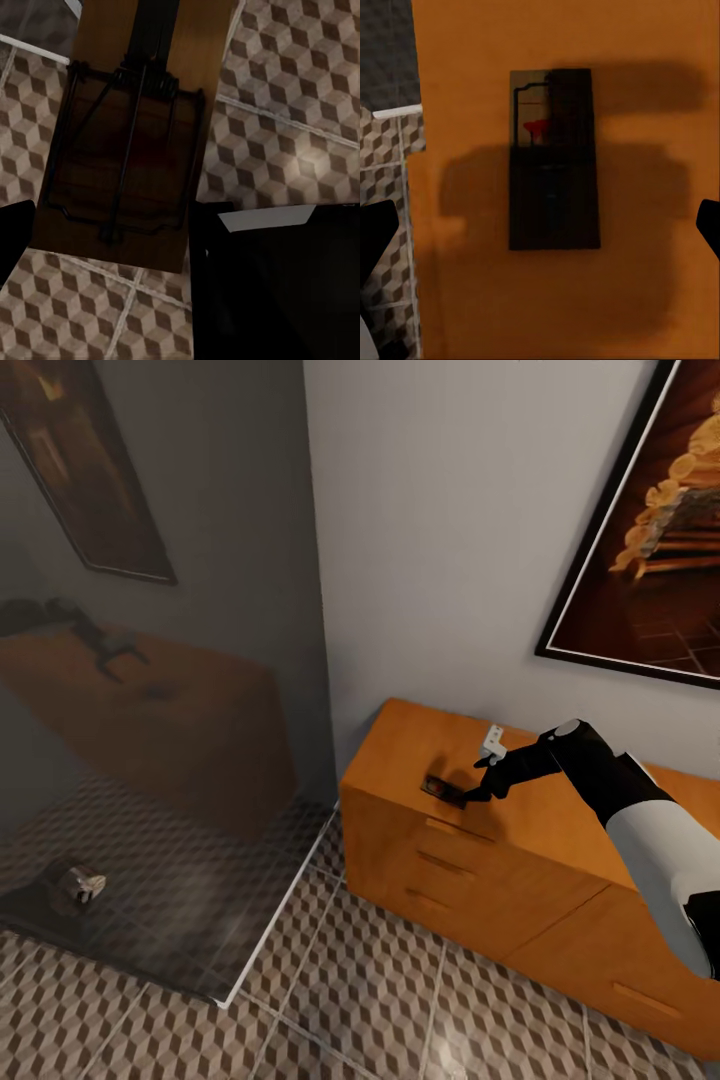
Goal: Take the four mousetraps from the cabinet in the bathroom and place them on the bathroom floor. Make sure all four end up on the same floor surface, and ensure that at least two of them are either under or directly next to the same bathroom sink.
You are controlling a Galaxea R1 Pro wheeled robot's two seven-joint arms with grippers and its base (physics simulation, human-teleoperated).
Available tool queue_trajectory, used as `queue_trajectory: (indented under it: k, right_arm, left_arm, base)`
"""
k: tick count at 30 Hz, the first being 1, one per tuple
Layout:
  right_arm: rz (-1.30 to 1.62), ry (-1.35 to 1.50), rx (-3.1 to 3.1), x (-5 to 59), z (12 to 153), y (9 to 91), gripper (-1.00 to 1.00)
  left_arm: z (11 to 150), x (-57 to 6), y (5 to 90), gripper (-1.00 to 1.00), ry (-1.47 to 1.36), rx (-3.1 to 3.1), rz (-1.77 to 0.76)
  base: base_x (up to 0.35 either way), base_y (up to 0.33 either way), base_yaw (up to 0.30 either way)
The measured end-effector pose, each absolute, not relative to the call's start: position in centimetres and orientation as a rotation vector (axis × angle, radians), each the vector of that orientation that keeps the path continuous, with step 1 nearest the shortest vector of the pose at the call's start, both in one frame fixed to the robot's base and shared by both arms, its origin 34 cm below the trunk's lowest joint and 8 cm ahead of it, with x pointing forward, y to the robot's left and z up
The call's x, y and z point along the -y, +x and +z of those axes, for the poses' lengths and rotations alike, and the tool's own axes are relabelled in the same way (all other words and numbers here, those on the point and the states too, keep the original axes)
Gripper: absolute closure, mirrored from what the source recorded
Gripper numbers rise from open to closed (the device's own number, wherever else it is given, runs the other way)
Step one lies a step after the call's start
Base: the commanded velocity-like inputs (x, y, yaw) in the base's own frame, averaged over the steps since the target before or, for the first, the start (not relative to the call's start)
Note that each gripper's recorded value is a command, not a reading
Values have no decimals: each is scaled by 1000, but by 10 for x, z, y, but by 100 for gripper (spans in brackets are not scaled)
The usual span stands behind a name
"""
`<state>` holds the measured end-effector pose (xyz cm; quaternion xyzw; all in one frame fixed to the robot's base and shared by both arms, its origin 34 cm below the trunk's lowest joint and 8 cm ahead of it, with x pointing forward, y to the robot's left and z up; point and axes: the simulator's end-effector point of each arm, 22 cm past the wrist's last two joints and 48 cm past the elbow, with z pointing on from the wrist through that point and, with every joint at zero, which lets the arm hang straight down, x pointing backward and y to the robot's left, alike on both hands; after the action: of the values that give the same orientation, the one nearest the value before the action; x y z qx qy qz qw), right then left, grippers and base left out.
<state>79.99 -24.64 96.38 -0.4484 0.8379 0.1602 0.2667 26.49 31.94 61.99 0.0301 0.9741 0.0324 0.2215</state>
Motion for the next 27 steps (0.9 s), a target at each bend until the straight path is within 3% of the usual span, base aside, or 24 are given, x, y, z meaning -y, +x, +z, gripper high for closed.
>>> queue_trajectory:
  k: [27]
  right_arm:
    - [441, -1178, -2233, 255, 968, 804, -100]
  left_arm:
    - [620, -319, 261, 100, 84, -2697, 89]
  base:
    - [-12, 7, 0]
